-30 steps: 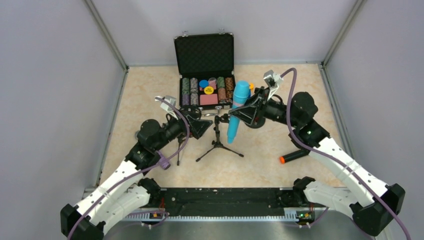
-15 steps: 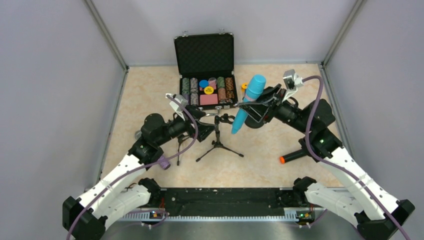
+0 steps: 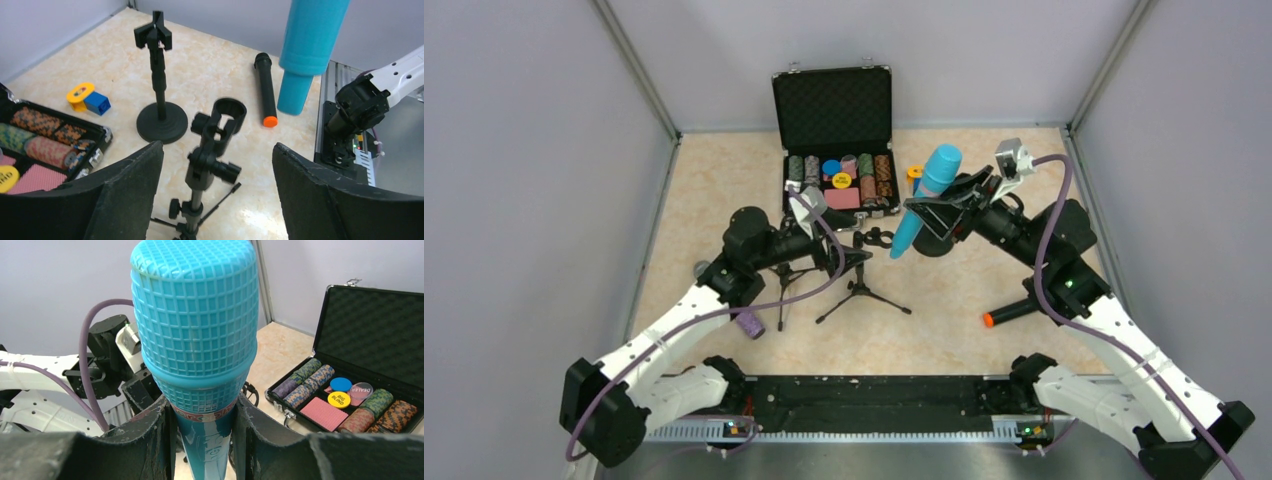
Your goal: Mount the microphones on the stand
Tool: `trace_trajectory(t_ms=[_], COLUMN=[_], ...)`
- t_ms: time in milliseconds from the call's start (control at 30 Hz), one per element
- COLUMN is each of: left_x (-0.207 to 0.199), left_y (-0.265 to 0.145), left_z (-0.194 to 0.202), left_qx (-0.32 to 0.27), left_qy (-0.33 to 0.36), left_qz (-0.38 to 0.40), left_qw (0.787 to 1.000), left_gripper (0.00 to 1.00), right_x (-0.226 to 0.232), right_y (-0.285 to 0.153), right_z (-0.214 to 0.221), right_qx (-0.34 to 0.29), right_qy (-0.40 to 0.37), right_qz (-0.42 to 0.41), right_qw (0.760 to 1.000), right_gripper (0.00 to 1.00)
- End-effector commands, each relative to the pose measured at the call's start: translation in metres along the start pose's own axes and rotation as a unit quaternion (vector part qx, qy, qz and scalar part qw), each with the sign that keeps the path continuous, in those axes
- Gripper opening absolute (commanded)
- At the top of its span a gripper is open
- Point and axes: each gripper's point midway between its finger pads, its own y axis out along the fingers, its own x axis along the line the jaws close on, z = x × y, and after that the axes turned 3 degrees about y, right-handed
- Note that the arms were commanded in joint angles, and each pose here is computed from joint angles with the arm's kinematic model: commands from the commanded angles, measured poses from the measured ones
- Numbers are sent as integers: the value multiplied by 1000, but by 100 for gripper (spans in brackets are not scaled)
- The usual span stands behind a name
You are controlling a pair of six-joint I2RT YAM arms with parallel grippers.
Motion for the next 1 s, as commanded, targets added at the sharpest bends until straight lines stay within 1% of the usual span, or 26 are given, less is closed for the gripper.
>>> trace_trajectory(t_ms=[0, 200, 400, 533, 700, 800, 967], left_x=[0, 10, 18, 17, 9, 5, 7], left_y=[14, 34, 38, 31, 19, 14, 14], left_z=[-37, -15, 24, 52, 74, 83, 98], left_qx=[-33, 0, 40, 52, 60, 57, 78], left_qy=[65, 12, -45, -67, -56, -40, -23], left_qz=[33, 45, 29, 19, 22, 22, 13], left_qw=[997, 999, 998, 996, 996, 997, 997], left_gripper=[80, 62, 30, 18, 9, 0, 0], right_x=[5, 0, -2, -3, -6, -9, -12], right_y=[-1, 0, 3, 1, 0, 0, 1], right_z=[-30, -21, -16, -16, -14, -12, -10], right_qx=[-40, -31, -23, -23, -23, -23, -26], right_qy=[-24, -18, -13, -16, -18, -20, -19], right_qz=[1, 8, 8, 12, 17, 24, 27], right_qw=[999, 999, 1000, 1000, 999, 999, 999], right_gripper=[0, 0, 0, 0, 0, 0, 0])
